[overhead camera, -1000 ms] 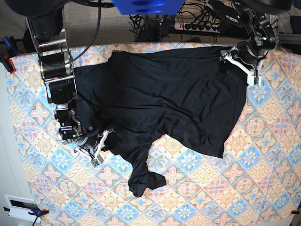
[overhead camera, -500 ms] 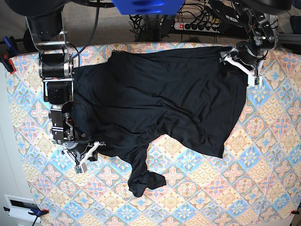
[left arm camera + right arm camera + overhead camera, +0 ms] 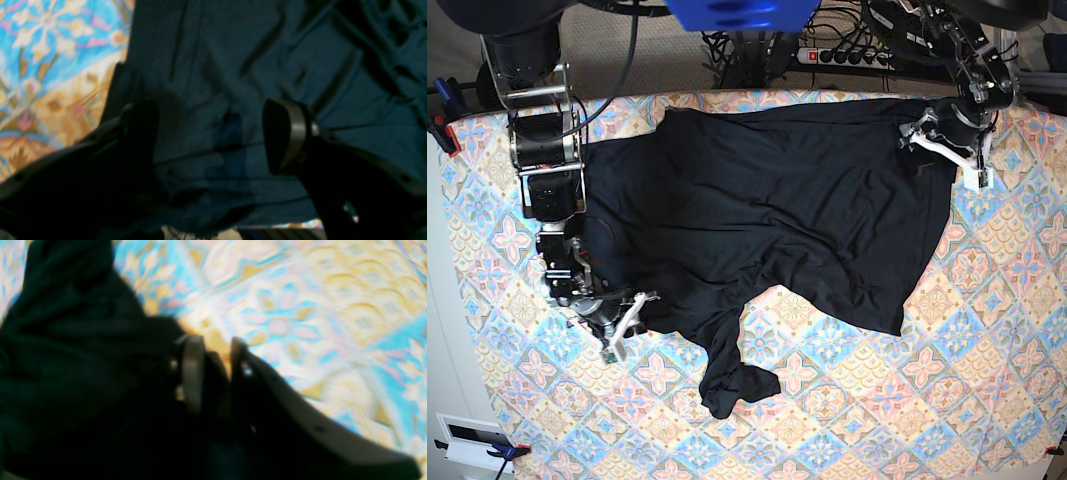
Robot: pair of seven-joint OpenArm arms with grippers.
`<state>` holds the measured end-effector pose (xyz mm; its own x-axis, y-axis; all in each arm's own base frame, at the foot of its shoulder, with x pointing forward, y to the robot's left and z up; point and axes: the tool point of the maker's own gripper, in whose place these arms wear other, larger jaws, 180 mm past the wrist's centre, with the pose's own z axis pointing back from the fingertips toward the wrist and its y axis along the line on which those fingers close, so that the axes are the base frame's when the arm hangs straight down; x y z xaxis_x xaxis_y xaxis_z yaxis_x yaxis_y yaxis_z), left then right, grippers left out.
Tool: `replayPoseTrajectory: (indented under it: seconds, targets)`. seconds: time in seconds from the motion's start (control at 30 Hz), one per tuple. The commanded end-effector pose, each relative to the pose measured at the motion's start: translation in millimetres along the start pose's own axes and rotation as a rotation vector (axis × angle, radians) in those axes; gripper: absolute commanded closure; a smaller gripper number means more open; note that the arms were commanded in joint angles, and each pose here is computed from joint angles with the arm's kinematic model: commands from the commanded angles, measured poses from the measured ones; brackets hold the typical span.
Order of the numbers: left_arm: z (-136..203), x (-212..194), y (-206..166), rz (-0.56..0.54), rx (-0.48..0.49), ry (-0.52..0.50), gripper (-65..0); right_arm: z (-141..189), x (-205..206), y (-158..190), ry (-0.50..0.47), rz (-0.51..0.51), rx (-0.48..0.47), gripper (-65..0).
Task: Layout the t-shirt on the table in an organized manner, then fold the t-shirt properly
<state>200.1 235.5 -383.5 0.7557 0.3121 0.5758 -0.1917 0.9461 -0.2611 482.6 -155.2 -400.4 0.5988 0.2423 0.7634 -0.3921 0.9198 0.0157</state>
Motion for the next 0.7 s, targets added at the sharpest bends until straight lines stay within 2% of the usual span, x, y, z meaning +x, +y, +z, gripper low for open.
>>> replayPoseTrajectory:
  seconds: [0.0, 0.07, 0.17, 0.4, 0.53, 0.67]
  targets:
    - [3, 12, -1, -0.011, -0.006, -0.042, -45.0, 2, 30, 1, -0.06, 0.043, 0.011, -18.5]
    - [3, 11, -1, -0.011, -0.005, -0.039, -45.0, -2, 24, 12, -0.03, 0.095, 0.033, -22.3]
    - [4, 11, -1, -0.011, -0.004, -0.038, -45.0, -4, 19, 18, -0.01, 0.132, 0.045, -23.3]
    - [4, 9, 0, -0.01, -0.003, -0.035, -45.0, -3, 19, 14, -0.017, 0.119, 0.038, -23.4]
    - [4, 9, 0, -0.01, -0.003, -0.035, -45.0, 3, 30, -3, -0.065, 0.037, 0.004, -23.5]
    - [4, 9, 1, -0.011, -0.001, -0.034, -45.0, 6, 28, -12, -0.06, 0.04, -0.017, -23.6]
